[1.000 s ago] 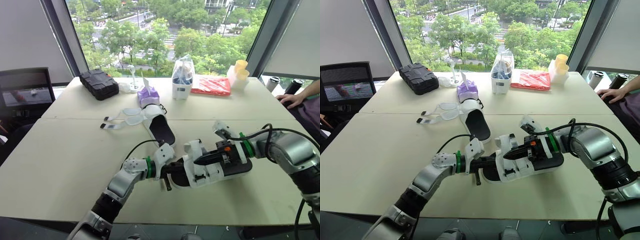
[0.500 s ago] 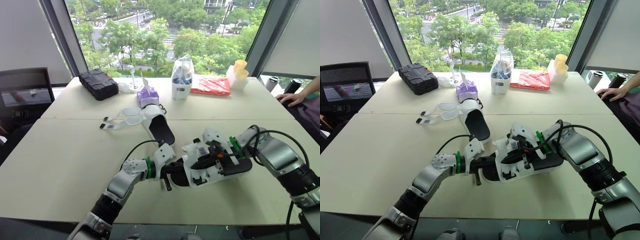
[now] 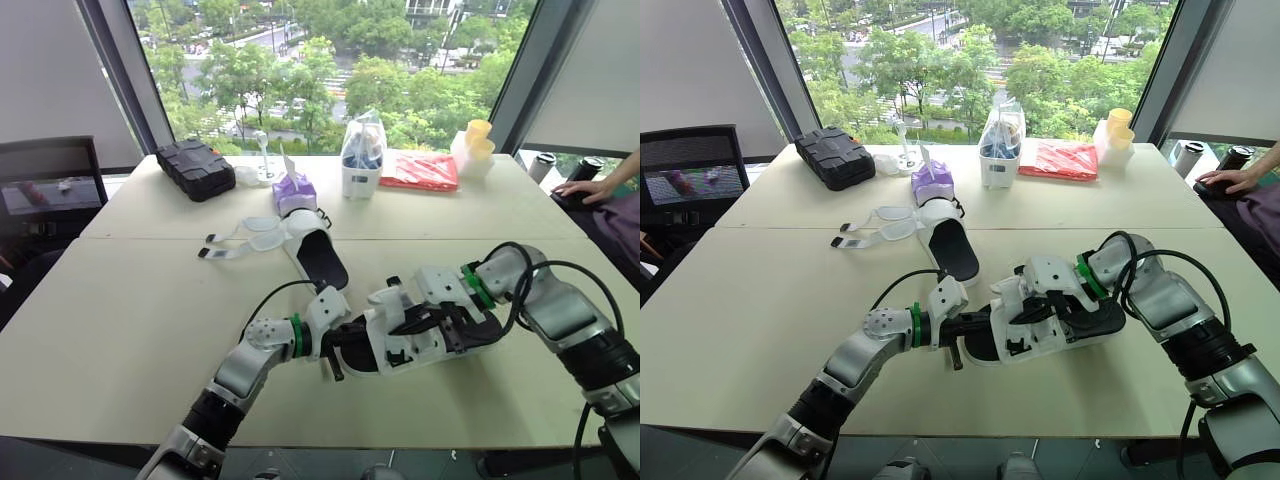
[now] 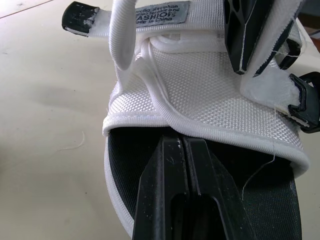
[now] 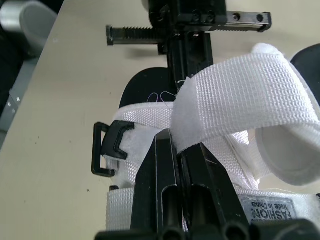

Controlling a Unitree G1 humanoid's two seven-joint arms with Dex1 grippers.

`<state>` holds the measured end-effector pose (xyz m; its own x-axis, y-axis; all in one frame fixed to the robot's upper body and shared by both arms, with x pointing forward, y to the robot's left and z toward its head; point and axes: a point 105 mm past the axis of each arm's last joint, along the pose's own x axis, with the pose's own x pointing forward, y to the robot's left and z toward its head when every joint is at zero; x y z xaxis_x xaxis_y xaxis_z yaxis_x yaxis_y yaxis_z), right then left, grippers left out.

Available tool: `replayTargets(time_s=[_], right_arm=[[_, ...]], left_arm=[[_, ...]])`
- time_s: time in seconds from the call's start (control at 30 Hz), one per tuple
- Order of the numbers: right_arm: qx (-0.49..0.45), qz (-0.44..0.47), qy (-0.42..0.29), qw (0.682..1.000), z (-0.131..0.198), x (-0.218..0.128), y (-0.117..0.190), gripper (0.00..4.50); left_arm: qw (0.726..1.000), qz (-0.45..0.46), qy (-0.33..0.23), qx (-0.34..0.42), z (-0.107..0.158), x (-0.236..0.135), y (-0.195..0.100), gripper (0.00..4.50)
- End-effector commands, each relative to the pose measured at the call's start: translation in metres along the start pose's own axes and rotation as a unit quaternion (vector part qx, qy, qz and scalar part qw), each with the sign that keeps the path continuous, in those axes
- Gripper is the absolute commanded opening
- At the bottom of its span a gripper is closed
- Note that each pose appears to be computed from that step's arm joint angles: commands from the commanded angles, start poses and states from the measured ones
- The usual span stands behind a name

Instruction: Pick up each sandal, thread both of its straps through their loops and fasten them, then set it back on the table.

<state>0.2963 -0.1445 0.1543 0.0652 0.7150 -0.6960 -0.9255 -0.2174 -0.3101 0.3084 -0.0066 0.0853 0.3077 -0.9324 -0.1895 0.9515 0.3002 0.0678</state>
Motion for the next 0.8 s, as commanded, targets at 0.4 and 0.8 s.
replayTargets(time_s=[0.4,0.8], right_arm=[[-0.2,0.052,0.064,0.976,0.004,-0.013,0.009,0.05],[-0.22,0.071,0.032,0.972,0.022,-0.015,0.02,0.05]], left_arm=[[1.0,0.009,0.006,-0.014,-0.005,-0.001,0.002,0.0],[0.999,0.02,-0.006,-0.03,-0.002,-0.002,0.005,0.0]])
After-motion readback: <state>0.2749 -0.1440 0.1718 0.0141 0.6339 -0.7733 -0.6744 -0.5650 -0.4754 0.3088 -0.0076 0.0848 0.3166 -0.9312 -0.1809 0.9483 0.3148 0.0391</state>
